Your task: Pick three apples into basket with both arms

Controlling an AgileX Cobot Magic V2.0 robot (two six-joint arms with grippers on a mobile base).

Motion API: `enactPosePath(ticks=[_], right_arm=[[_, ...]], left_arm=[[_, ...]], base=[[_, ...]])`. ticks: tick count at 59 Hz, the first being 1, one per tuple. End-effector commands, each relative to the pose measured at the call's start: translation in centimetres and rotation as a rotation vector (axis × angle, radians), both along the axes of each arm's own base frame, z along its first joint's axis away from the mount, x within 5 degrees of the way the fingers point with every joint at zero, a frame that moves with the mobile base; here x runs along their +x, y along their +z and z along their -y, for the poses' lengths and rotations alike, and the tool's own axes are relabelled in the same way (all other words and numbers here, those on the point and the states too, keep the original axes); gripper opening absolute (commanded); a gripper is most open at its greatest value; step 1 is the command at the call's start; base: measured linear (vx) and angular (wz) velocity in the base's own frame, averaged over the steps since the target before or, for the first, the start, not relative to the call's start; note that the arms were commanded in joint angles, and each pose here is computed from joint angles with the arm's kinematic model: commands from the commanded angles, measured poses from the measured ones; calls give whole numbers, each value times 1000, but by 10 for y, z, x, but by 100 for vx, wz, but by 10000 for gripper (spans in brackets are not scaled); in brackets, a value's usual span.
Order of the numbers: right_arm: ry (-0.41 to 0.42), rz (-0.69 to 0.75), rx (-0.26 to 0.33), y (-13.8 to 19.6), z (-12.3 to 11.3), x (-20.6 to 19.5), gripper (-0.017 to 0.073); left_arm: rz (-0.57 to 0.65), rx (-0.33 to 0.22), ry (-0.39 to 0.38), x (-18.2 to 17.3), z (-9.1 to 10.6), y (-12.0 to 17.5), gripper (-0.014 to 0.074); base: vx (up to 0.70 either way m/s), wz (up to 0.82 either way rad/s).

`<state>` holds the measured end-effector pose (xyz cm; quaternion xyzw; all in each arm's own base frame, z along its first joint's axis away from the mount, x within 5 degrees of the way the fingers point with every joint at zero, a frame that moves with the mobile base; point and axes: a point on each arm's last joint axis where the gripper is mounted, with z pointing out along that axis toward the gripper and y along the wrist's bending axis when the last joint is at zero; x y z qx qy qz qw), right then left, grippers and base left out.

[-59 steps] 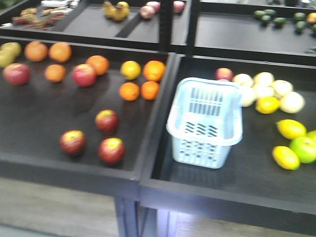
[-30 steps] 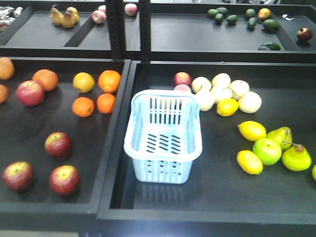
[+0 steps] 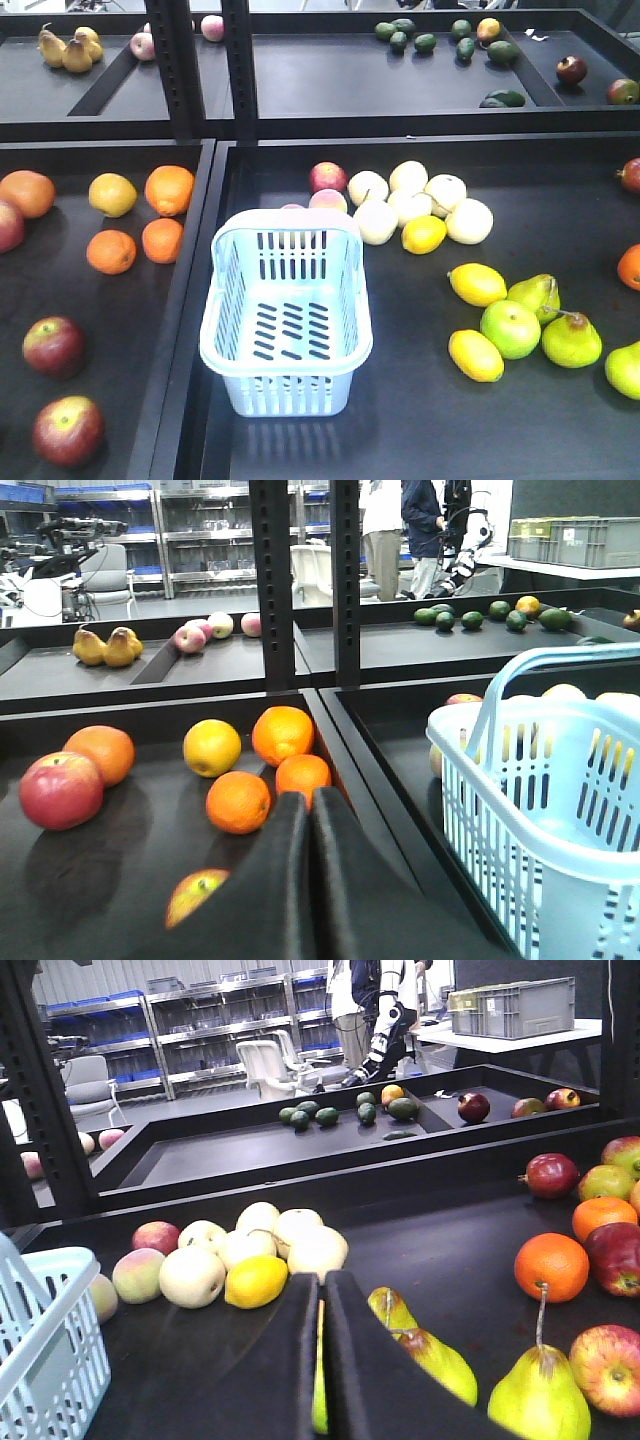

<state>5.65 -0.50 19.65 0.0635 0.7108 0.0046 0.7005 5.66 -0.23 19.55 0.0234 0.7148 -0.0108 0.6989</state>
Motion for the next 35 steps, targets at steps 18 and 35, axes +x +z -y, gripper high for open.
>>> enactPosePath(ticks=[18, 35], right_arm=[[9, 71, -23, 3, -1, 0, -4], [9, 71, -23, 3, -1, 0, -4]], left_arm=[[111, -25, -11, -3, 1, 16, -6], [111, -25, -11, -3, 1, 16, -6]], base=[[10, -3], [7, 2]])
